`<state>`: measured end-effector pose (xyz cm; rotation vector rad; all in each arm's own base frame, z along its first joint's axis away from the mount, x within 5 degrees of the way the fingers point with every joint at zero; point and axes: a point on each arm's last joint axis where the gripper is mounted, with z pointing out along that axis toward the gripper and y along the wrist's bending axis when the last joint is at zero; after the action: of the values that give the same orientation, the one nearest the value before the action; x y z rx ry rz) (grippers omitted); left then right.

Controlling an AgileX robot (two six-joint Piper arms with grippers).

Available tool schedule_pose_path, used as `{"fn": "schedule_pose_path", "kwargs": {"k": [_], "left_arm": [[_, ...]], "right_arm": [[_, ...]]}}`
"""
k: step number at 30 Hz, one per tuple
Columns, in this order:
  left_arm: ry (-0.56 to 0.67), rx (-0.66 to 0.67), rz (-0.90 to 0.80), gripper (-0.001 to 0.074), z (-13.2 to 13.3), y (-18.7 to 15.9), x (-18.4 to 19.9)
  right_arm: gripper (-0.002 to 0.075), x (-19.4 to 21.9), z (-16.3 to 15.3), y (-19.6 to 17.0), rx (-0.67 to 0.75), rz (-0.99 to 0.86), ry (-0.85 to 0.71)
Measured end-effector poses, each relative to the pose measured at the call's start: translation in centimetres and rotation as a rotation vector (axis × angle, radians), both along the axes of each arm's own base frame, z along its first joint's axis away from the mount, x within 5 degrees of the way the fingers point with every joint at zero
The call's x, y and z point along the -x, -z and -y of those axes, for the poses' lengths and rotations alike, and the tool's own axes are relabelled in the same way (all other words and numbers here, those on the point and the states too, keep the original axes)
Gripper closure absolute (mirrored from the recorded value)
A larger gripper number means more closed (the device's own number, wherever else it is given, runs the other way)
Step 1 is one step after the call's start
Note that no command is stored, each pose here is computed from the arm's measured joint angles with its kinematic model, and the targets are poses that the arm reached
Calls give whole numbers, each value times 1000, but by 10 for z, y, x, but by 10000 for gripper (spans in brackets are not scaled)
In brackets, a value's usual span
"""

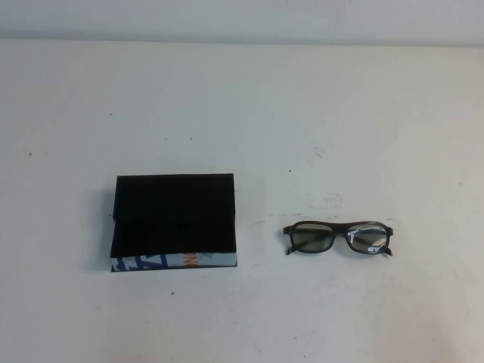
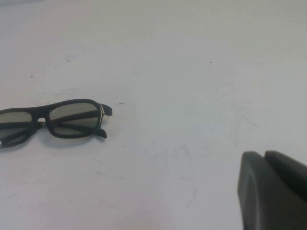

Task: Return glasses to glasses case

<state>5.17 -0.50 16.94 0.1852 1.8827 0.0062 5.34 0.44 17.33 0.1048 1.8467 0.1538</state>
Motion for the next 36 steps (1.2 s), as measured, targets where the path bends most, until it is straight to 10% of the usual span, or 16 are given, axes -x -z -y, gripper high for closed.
{"fn": "schedule_pose_path", "kwargs": {"k": [8, 25, 36], "left_arm": [[0, 0, 0, 738, 0, 0, 0], [0, 0, 0, 738, 0, 0, 0], [0, 0, 0, 738, 0, 0, 0]], "right_arm": [[737, 0, -2, -2, -79, 16, -3], [737, -3, 0, -28, -790, 257, 98], [737, -1, -30, -82, -626, -63, -183]]}}
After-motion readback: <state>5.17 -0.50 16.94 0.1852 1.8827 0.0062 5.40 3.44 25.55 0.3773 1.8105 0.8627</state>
